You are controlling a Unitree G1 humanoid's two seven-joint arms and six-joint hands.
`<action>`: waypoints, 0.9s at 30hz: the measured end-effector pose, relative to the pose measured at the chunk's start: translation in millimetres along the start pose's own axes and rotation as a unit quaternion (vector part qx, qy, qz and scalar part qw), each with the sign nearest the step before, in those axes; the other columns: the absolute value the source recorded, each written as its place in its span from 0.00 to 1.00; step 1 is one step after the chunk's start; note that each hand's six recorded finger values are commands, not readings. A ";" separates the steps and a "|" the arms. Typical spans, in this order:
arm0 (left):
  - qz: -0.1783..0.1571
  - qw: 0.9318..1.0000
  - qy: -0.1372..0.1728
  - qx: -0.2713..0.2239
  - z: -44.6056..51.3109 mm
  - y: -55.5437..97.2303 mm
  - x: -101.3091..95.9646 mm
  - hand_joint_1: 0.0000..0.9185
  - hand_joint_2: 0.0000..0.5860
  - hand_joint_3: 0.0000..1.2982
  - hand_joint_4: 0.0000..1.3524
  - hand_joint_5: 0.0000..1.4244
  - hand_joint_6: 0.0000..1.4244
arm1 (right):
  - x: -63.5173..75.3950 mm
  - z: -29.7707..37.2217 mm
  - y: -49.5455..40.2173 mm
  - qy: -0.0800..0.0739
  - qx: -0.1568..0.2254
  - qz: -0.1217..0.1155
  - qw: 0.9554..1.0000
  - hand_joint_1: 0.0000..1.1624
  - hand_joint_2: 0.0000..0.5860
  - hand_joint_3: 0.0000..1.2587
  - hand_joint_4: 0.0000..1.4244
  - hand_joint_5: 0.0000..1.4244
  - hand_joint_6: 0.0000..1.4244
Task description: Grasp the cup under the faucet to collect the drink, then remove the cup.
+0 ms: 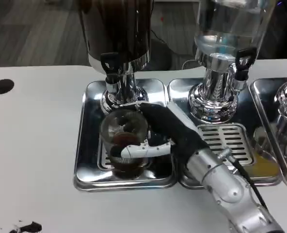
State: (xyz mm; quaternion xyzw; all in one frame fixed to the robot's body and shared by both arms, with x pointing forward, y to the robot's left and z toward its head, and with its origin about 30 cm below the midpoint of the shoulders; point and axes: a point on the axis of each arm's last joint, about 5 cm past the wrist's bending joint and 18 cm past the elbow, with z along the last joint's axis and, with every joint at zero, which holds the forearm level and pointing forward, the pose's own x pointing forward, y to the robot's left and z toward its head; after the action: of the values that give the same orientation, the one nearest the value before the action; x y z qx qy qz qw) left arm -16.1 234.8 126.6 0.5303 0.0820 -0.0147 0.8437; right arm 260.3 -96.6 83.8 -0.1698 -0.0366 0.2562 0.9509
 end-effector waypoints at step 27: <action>-0.007 0.998 -0.044 -0.033 6.8 -12.9 33.8 0.00 0.14 0.29 0.21 0.22 0.37 | -109.6 -1.8 -37.2 0.017 -0.036 -0.021 0.999 0.73 0.14 0.38 0.32 0.35 0.30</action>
State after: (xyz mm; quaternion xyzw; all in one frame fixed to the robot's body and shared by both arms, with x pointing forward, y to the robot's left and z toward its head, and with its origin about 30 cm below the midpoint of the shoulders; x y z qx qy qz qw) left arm 16.6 225.2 112.8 0.5008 0.0493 -0.0414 0.8632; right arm 183.4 -182.0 96.8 -0.2079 -0.0332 0.2317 0.9497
